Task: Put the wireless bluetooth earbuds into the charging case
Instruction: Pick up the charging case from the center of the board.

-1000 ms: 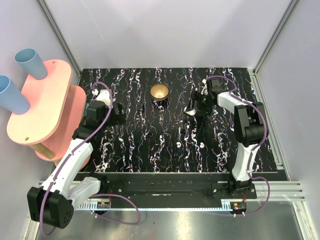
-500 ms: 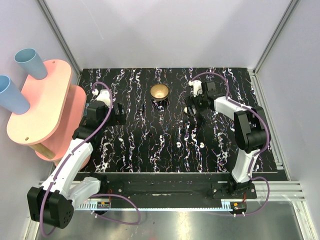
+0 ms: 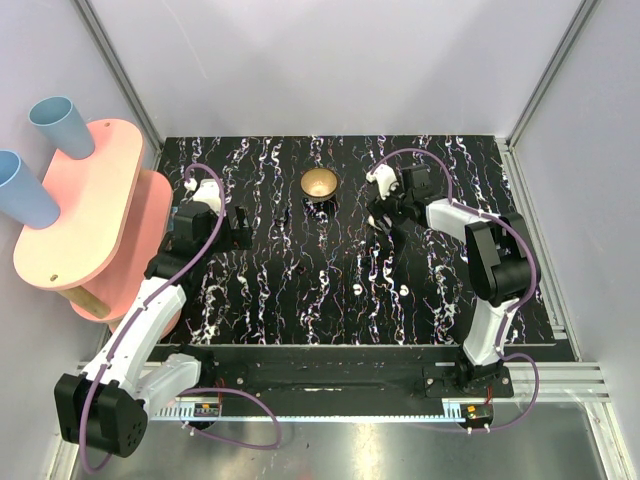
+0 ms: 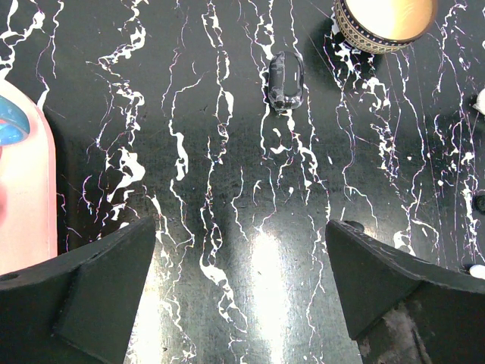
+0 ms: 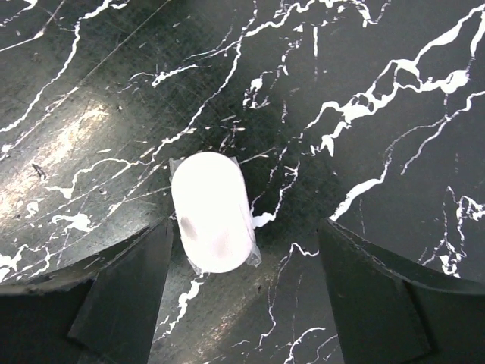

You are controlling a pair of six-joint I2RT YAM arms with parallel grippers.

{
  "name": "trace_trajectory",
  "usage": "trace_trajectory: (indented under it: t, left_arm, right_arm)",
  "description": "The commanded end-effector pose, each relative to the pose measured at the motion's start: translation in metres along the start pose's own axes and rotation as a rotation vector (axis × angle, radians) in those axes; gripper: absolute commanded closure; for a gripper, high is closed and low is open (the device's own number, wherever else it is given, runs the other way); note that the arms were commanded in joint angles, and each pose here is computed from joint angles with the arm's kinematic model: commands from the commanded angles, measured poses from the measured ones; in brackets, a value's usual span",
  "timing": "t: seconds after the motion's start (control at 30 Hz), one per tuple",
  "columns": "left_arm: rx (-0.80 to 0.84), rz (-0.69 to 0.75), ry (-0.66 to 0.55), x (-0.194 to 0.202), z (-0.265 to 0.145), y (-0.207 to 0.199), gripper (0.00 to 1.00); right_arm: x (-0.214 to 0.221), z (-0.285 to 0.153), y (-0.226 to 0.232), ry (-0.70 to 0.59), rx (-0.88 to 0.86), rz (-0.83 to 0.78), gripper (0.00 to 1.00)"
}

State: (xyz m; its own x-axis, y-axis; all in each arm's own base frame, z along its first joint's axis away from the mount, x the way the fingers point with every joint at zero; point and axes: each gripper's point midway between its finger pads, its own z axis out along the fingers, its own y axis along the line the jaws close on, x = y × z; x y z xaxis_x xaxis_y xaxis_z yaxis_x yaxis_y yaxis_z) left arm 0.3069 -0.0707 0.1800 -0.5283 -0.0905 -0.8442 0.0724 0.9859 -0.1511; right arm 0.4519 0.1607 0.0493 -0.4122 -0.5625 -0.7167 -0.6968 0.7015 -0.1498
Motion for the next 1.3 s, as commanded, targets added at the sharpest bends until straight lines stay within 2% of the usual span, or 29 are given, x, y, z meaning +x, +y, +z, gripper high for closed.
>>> trace_trajectory:
  t: [0.0, 0.07, 0.33, 0.83, 0.9, 1.07, 1.13, 1.2, 1.23, 1.27]
  left_arm:
    - [0.016, 0.004, -0.065, -0.023, -0.007, -0.005, 0.01]
    - [0.015, 0.005, -0.062, -0.023, -0.007, -0.005, 0.01]
    - [0.010, 0.008, -0.062, -0.023, -0.006, -0.004, 0.01]
    - [0.003, 0.008, -0.066, -0.024, -0.006, -0.003, 0.01]
    - [0.003, 0.007, -0.065, -0.024, -0.006, -0.003, 0.01]
    - [0.006, 0.009, -0.089, -0.030, -0.014, -0.003, 0.01]
    - [0.025, 0.009, -0.160, -0.041, -0.023, -0.005, 0.01]
    - [0.057, 0.015, -0.213, -0.045, -0.026, -0.010, 0.01]
    - [0.094, 0.021, -0.245, -0.049, -0.032, -0.015, 0.01]
    - [0.100, 0.021, -0.252, -0.046, -0.032, -0.016, 0.01]
  right_arm:
    - [-0.018, 0.005, 0.004, -0.060, -0.054, -0.062, 0.18]
    - [-0.017, 0.006, 0.007, -0.057, -0.070, -0.055, 0.23]
    - [0.000, 0.009, 0.013, -0.010, -0.086, -0.045, 0.29]
    - [0.006, 0.011, 0.011, 0.049, -0.104, -0.061, 0.34]
    - [0.008, 0.011, 0.012, 0.057, -0.110, -0.055, 0.40]
    - [0.003, 0.006, 0.013, 0.053, -0.113, -0.052, 0.46]
    - [-0.001, 0.003, 0.012, 0.032, -0.097, -0.047, 0.59]
    - [-0.012, -0.004, 0.006, 0.005, -0.065, -0.034, 0.63]
    - [-0.016, -0.006, 0.005, -0.005, -0.059, -0.022, 0.74]
    - [-0.021, -0.011, 0.003, -0.016, -0.048, -0.017, 0.79]
